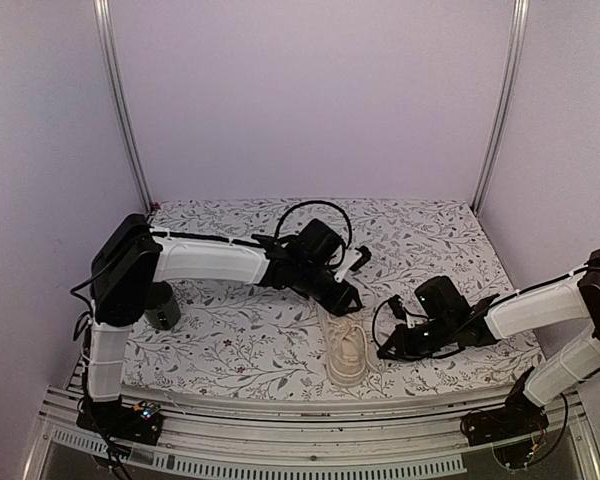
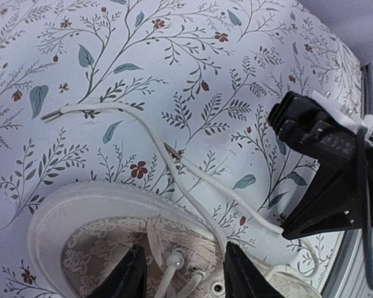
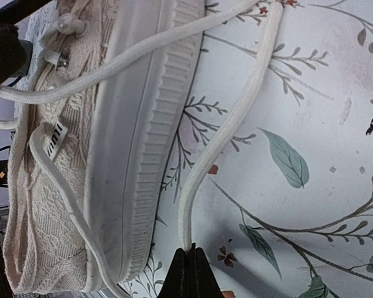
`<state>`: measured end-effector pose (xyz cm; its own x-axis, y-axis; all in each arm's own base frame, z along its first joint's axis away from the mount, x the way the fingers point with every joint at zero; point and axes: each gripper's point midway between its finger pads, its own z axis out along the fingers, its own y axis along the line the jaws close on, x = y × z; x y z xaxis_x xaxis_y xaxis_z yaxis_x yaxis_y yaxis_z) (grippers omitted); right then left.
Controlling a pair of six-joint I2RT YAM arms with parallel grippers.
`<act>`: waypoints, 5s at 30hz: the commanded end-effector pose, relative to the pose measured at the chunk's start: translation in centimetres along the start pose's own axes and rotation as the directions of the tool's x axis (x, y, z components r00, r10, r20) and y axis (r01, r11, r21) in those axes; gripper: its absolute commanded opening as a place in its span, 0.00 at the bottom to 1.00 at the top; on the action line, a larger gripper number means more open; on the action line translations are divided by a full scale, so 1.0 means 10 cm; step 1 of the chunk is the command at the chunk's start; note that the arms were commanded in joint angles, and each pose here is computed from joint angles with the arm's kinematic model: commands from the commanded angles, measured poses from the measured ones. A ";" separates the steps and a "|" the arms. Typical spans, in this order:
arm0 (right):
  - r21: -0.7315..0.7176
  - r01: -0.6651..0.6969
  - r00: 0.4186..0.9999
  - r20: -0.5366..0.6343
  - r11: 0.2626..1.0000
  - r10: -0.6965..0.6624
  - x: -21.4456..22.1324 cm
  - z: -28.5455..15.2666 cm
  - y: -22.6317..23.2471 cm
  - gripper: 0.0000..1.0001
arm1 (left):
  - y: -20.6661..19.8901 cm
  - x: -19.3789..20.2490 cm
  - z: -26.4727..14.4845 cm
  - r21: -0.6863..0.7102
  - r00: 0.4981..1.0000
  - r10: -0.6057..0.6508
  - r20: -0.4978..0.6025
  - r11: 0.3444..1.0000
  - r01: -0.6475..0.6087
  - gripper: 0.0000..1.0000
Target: Tie the shoes
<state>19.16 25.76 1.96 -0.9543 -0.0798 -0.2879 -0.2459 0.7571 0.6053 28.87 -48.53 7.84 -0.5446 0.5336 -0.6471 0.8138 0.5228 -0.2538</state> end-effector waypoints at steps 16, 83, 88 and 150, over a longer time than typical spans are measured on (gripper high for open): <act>0.006 -0.015 1.000 0.028 1.000 0.015 -0.02 0.00 -0.03 0.02 | -0.35 0.07 0.10 0.006 0.978 0.130 -0.165 0.991 -0.131 0.28; -0.179 0.280 0.886 0.427 0.943 -0.182 -2.03 -0.35 1.23 0.02 | -0.29 -0.13 -0.60 0.370 0.915 -0.354 0.195 0.890 0.266 0.01; -0.189 0.273 0.887 0.430 0.943 -0.170 -2.04 -0.35 1.24 0.02 | -0.29 -0.09 -0.52 0.387 0.917 -0.363 0.165 0.879 0.278 0.04; -0.243 0.276 0.876 0.462 0.930 -0.139 -2.15 -0.46 1.44 0.02 | -0.13 0.08 -0.20 0.187 0.940 -0.332 0.086 0.932 0.312 0.30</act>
<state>35.41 34.36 18.26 -0.7437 0.1166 -0.6583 -0.4941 0.5675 0.6587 27.30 -47.01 9.25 -0.7828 0.2351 -0.5762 0.6026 0.5174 -0.6076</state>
